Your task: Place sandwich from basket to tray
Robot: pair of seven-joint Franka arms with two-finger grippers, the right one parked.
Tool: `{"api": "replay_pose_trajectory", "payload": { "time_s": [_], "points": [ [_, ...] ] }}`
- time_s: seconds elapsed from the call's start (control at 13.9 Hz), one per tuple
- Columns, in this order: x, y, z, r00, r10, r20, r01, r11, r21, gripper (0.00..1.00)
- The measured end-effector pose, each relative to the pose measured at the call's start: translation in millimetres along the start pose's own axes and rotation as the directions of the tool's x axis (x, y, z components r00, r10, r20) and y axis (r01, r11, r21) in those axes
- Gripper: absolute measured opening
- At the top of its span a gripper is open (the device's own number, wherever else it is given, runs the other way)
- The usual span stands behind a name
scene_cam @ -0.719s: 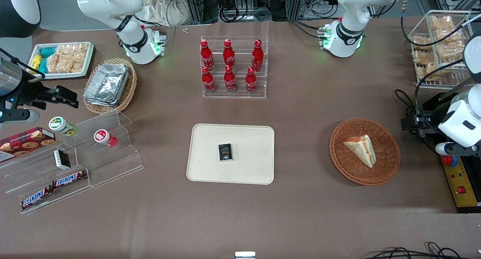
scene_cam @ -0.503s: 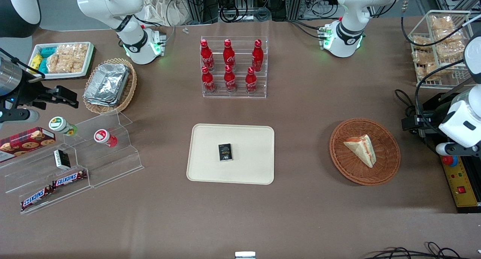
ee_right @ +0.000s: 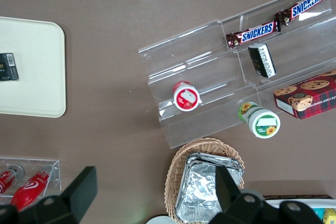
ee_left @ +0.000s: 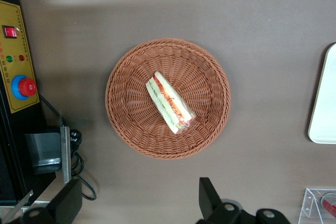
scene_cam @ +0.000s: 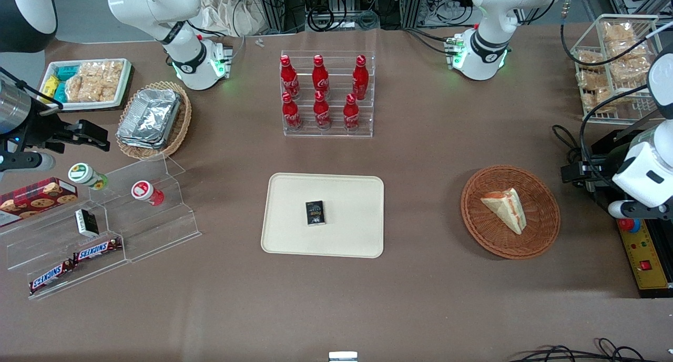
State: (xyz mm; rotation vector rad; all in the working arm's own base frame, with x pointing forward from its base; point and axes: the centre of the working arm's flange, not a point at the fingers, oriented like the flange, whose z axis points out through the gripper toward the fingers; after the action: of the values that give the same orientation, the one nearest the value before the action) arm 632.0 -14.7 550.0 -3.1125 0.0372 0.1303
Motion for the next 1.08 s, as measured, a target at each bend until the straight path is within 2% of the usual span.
{"api": "replay_pose_trajectory", "payload": {
  "time_s": [0.22,0.43,0.58,0.72,0.93,1.01,1.08],
  "points": [
    [-4,0,6,1.000,0.001,0.013,-0.001,1.000,0.001,1.00],
    [-16,1,13,1.000,0.002,0.011,-0.002,1.000,0.003,1.00],
    [-22,1,22,1.000,0.001,0.030,-0.002,1.000,0.005,0.98],
    [-22,-5,29,0.999,-0.011,0.031,0.010,1.000,0.005,0.97],
    [-20,-12,66,0.999,-0.026,0.026,0.025,1.000,0.004,0.94],
    [-20,-10,86,0.999,-0.036,0.031,0.036,0.999,0.003,0.99],
    [-21,-7,107,0.998,-0.053,0.033,0.053,0.999,0.004,0.99]
  ]
}}
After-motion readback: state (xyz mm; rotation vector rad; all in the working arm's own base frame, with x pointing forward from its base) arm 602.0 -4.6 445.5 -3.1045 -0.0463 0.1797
